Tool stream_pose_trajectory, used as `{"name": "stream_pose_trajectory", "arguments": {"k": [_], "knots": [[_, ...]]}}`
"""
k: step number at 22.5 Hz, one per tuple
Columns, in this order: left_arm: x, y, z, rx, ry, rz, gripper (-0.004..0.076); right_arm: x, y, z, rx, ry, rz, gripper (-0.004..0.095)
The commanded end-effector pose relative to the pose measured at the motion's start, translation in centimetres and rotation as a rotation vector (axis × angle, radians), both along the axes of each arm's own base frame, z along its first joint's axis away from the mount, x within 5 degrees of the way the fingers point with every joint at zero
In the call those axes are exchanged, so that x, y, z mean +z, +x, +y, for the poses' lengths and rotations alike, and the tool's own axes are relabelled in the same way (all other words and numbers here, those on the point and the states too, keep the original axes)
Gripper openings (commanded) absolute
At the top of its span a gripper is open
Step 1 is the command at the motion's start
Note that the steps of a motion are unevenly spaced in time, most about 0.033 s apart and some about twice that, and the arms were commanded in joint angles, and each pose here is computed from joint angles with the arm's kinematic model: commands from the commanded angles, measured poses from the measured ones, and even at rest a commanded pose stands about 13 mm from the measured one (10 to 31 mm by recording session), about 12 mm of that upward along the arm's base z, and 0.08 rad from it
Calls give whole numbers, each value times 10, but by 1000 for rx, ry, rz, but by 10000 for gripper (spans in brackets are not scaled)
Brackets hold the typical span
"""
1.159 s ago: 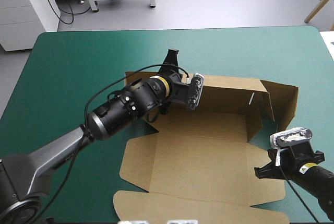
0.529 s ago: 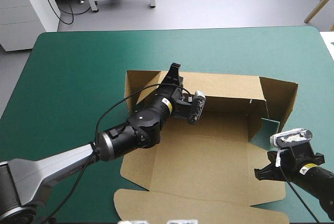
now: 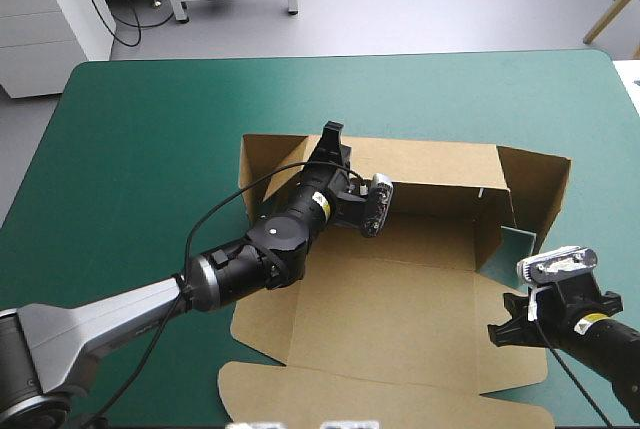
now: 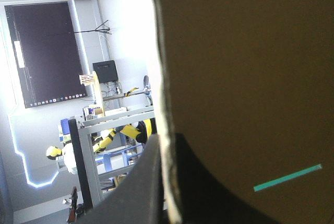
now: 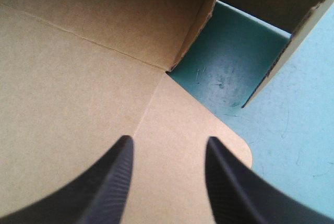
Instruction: Fold the box
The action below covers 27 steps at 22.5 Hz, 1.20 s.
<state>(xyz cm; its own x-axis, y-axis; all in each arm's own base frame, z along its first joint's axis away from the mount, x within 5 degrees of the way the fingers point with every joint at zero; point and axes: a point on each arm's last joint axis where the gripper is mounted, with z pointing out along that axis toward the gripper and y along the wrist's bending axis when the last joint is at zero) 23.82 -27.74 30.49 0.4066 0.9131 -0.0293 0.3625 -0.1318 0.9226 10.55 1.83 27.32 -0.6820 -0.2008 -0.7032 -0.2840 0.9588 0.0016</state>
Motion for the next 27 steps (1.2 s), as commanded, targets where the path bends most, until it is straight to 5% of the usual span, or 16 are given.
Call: {"name": "stream_pose_trajectory", "arguments": {"k": [1,5,12,18,27], "knots": [[12,-4,1,3,-44,-10,-10,11,6,-1,-22,4,-102,704],[12,-4,1,3,-44,-10,-10,8,9,0,-41,53,-130,800],[12,-4,1,3,-44,-10,-10,13,10,6,-99,226,-129,657],[12,-4,2,7,-43,-10,-10,51,9,3,-97,181,-211,643],[12,-4,2,11,-42,-11,-10,141,40,-20,-354,123,-325,643]]}}
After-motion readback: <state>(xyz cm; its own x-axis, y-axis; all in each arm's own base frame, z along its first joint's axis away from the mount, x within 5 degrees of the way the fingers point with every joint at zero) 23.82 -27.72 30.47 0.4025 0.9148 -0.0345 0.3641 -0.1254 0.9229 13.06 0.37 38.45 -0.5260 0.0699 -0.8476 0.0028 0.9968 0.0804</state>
